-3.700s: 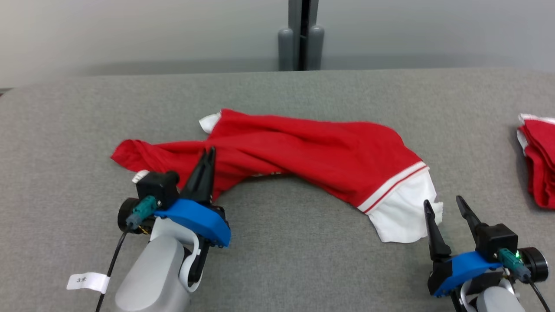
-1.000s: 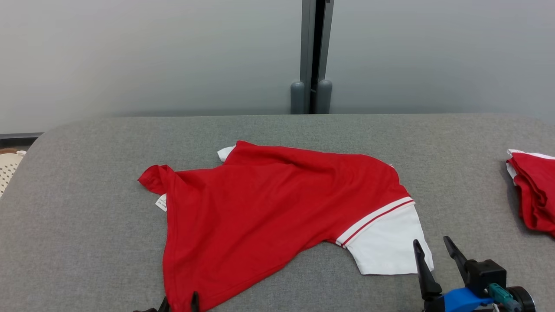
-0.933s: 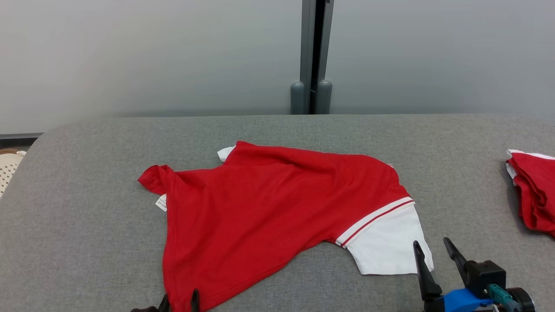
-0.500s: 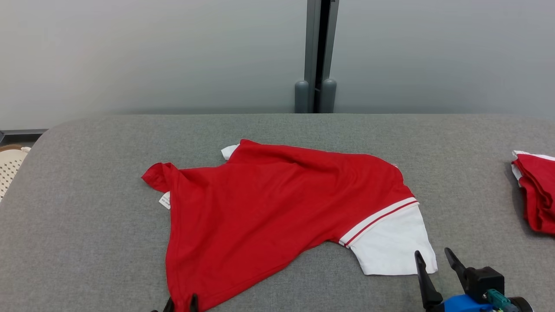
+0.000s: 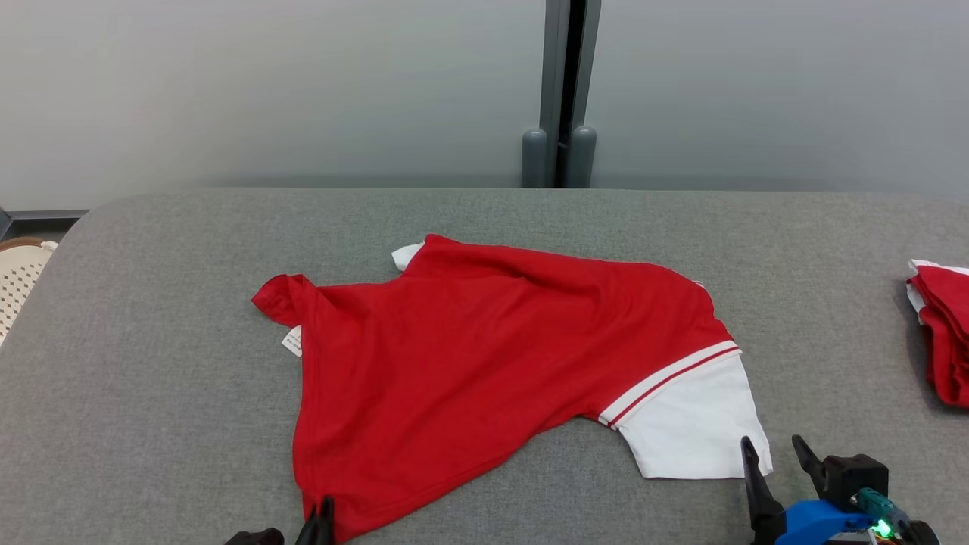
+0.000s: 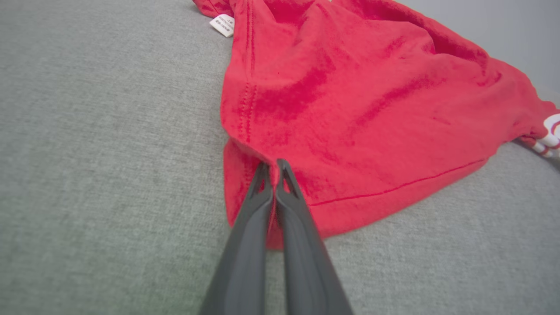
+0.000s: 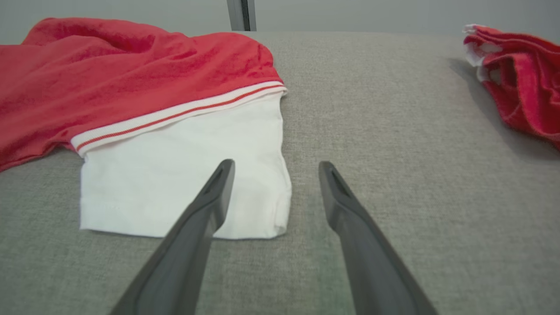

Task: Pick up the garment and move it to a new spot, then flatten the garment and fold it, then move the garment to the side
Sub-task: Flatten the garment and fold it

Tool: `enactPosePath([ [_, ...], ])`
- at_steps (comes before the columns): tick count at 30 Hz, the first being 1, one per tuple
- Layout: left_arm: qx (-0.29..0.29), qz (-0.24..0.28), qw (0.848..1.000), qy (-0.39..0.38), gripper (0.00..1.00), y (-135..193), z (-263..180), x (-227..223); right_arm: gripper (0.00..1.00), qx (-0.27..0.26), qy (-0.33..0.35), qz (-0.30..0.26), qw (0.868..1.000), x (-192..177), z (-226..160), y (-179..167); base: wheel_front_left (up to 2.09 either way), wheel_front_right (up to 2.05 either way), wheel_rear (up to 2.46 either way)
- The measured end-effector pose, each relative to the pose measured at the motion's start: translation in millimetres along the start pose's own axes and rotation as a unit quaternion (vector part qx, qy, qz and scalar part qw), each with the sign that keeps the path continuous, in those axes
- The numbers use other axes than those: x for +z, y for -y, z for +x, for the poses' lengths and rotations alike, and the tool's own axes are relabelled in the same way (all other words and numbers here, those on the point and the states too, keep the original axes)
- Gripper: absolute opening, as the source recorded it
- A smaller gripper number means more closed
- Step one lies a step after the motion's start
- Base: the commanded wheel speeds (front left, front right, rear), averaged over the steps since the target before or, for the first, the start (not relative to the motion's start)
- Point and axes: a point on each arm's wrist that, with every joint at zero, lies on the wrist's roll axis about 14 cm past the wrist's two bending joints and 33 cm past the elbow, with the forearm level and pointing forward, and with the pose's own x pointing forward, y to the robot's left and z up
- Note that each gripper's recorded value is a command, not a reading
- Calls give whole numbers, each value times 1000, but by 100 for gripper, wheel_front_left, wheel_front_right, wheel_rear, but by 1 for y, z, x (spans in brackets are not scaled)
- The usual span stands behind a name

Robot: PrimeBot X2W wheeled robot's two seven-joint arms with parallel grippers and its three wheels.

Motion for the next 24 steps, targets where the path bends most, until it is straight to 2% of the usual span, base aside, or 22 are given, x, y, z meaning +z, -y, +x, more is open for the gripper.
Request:
enactPosePath([
  [5, -5, 1, 1000, -1, 0, 1, 0, -1, 100, 8, -54, 7, 999, -28, 3, -7, 0, 0, 0],
  [8, -6, 1, 1000, 1, 0, 2, 1, 1, 100, 16, -62, 9, 998, -28, 10, -13, 0, 0, 0],
  [9, -7, 0, 1000, 1, 0, 2, 2, 1, 49, 16, -62, 12, 998, -28, 12, -13, 0, 0, 0],
  [10, -7, 0, 1000, 1, 0, 2, 2, 1, 15, 16, -62, 13, 998, -27, 13, -14, 0, 0, 0],
  [11, -7, 0, 1000, 2, 0, 2, 3, 2, 0, 16, -62, 13, 998, -27, 14, -14, 0, 0, 0],
  [15, -12, 0, 1000, 20, 0, 4, 7, 14, 0, 14, -37, 29, 999, -12, 18, -14, 0, 0, 0],
  [19, -30, 0, 996, 80, 0, 14, 14, 55, 0, 13, 45, 63, 997, 37, 26, -15, 0, 0, 0],
  [22, -44, 7, 988, 150, 0, 21, 16, 103, 0, 11, 128, 98, 987, 90, 25, -10, 0, 0, 0],
  [24, -55, 19, 978, 200, 0, 27, 17, 139, 0, 9, 191, 124, 974, 133, 22, -4, 0, 0, 0],
])
